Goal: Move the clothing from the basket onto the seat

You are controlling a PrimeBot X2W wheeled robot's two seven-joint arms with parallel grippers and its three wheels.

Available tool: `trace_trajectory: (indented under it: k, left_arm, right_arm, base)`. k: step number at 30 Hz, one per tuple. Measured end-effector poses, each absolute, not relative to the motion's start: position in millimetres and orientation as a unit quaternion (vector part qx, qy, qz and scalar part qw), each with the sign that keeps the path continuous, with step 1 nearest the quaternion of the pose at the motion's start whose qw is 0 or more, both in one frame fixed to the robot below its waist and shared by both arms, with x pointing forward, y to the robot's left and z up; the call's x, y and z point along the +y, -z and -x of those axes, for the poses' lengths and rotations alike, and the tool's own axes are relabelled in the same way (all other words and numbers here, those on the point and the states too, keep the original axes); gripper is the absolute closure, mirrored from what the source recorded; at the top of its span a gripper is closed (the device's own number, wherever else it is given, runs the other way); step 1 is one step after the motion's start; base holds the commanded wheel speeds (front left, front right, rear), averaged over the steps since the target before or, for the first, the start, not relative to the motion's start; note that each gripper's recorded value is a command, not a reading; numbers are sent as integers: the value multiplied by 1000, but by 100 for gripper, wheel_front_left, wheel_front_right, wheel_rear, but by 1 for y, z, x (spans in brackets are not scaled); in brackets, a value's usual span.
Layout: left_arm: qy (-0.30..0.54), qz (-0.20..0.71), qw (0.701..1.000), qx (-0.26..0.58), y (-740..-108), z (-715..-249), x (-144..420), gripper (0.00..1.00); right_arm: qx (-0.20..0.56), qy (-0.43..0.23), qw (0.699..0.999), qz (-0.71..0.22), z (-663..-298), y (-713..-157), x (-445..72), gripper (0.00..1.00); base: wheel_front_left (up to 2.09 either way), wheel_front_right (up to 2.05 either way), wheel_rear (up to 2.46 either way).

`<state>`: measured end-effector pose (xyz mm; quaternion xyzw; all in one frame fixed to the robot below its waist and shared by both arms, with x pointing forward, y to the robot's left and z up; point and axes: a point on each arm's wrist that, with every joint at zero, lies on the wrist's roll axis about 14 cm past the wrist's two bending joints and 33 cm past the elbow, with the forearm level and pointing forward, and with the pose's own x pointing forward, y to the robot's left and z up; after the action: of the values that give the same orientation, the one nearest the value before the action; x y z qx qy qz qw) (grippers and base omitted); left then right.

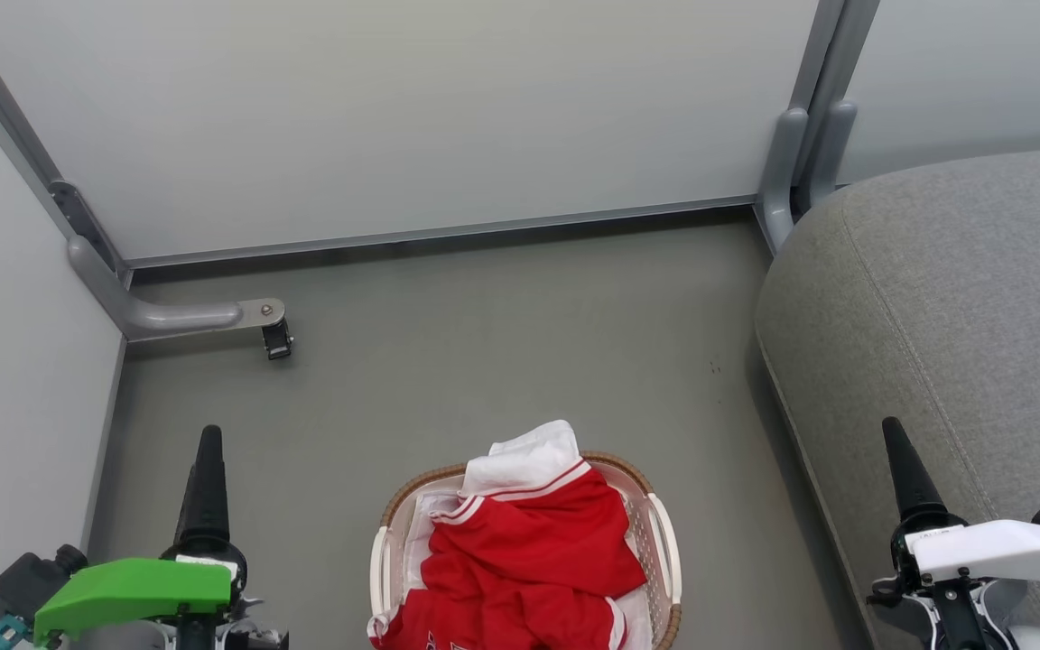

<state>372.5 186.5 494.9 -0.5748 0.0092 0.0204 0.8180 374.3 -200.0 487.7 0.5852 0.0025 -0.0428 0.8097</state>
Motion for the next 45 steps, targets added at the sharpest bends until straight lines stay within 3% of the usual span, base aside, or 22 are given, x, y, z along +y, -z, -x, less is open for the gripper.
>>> trace_trajectory:
  k: [5, 15, 28, 45]
  left_arm:
    - [-9, 515, 857, 16, -496, -370, 178, 0]
    - [-8, 425, 905, 24, -492, -365, 171, 0]
    - [-14, 339, 940, 25, -487, -361, 173, 0]
    - [-6, 253, 966, 46, -468, -352, 165, 0]
  right_arm:
    - [-2, 35, 844, -536, -374, -493, -199, 0]
    - [-7, 24, 891, -453, -373, -498, -195, 0]
    - [-1, 4, 937, -349, -370, -497, -183, 0]
    - [8, -8, 967, -254, -368, -488, -176, 0]
  base:
    - [0, 0, 0]
    - [0, 0, 0]
    - [0, 0, 0]
    - [0, 0, 0]
